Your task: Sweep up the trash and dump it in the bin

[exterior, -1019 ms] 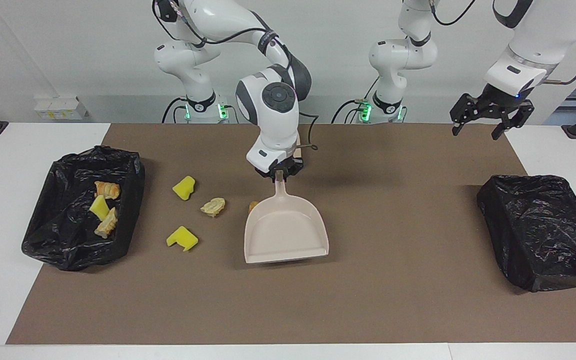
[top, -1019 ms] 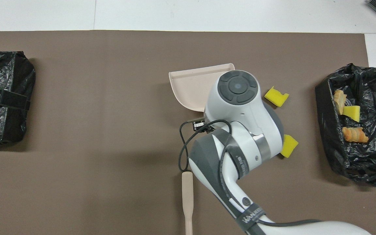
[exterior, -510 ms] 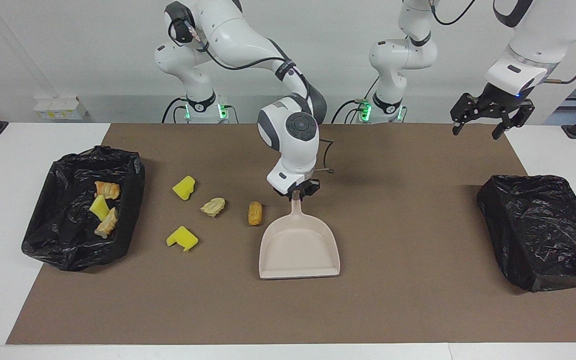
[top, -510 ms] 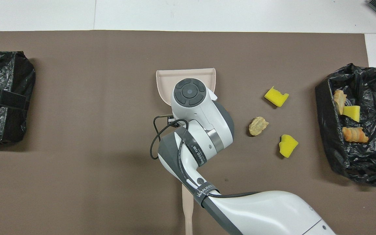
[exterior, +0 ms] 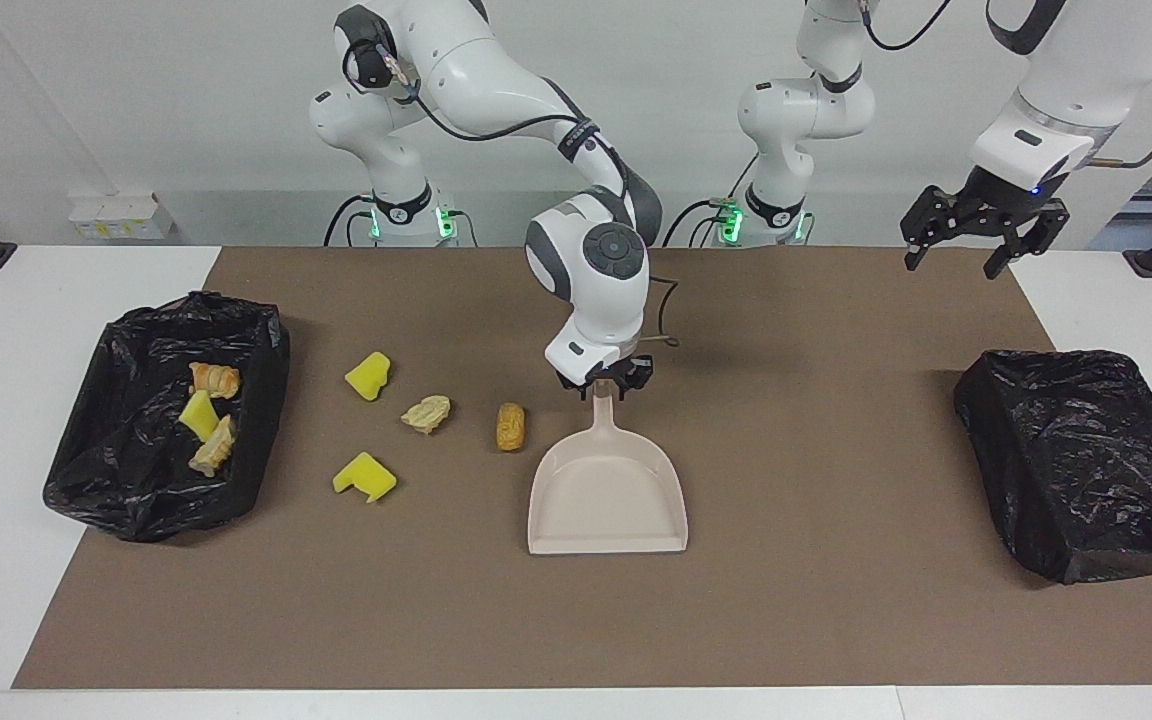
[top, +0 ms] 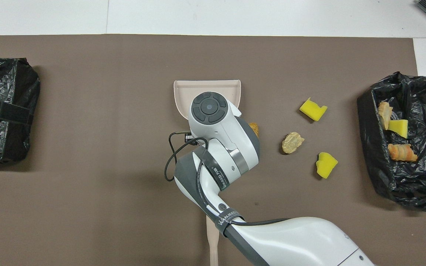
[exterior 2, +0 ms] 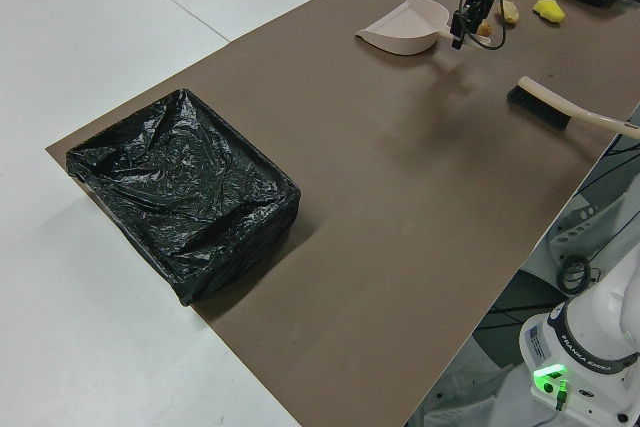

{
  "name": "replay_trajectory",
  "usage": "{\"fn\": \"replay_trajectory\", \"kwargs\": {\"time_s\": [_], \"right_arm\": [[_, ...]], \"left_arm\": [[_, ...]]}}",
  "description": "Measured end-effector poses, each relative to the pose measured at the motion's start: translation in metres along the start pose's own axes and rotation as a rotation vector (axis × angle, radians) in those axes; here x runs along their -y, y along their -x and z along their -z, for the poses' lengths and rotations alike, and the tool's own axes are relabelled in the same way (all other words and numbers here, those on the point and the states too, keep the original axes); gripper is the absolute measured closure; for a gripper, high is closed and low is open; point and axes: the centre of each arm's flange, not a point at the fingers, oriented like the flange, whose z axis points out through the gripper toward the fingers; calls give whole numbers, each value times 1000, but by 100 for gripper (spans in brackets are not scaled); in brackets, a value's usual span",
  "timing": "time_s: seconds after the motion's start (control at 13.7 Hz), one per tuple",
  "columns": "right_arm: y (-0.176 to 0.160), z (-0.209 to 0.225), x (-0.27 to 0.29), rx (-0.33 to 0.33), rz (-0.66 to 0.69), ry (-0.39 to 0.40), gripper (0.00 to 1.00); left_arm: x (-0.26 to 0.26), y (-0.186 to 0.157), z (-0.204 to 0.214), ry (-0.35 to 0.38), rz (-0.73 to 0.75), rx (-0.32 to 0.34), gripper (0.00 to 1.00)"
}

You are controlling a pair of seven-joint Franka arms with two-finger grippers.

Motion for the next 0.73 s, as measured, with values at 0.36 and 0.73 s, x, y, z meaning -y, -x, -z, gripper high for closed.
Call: {"fn": "replay_trajectory", "kwargs": {"time_s": [0.36, 0.73], "right_arm": [[51, 31, -4, 73, 7, -31, 0], [162, 26, 4, 154, 32, 7, 0]], "left_arm": [[-1, 0, 0, 0, -1, -2, 0], [-14, -10, -2, 2, -26, -47, 0]]}}
